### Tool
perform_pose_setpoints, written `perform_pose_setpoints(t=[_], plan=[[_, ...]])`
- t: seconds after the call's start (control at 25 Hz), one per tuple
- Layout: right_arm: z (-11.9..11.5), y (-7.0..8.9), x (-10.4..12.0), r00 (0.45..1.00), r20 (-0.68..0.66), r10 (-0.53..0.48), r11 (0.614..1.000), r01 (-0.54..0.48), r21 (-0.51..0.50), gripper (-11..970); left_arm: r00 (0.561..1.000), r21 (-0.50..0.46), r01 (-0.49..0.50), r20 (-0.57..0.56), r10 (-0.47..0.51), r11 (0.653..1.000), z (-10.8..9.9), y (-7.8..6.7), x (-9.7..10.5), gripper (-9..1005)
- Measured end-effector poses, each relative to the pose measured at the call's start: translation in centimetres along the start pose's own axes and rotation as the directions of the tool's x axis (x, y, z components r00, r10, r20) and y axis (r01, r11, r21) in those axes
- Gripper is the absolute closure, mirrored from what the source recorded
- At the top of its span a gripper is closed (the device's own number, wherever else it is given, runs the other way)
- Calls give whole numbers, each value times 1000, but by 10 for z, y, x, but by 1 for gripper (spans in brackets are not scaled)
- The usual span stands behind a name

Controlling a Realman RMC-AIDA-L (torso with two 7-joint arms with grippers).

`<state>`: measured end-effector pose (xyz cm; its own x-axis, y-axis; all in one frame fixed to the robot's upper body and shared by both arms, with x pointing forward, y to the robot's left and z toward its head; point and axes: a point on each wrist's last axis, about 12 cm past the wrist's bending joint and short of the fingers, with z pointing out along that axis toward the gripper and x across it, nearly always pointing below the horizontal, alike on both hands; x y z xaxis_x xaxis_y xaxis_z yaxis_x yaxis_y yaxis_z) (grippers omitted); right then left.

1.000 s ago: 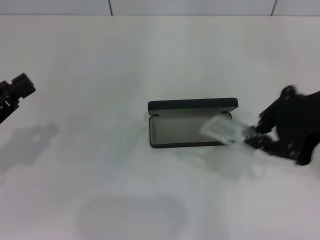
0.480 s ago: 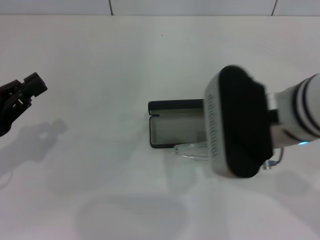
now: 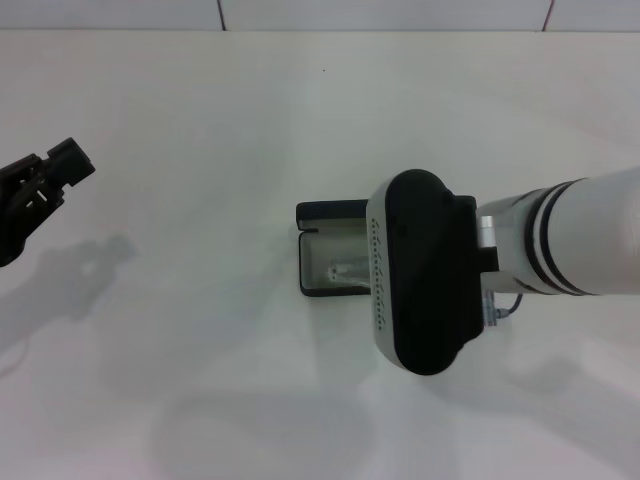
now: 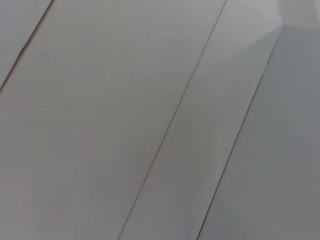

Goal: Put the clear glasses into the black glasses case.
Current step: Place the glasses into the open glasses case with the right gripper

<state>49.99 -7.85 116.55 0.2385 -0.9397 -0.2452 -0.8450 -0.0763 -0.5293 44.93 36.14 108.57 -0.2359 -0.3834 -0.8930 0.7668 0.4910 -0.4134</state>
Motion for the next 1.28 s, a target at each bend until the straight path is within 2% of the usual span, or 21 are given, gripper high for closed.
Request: perform_pose_setpoints(t=[1.08, 1.28], plan=[[21, 0, 5, 999, 11, 32, 999, -32, 34, 863, 1000, -20, 18, -1, -18, 1000, -2, -1, 6, 856], [24, -1, 8, 999, -13, 38, 997, -37, 68, 863, 1000, -20, 22, 2, -22, 1000, -1, -2, 7, 856]])
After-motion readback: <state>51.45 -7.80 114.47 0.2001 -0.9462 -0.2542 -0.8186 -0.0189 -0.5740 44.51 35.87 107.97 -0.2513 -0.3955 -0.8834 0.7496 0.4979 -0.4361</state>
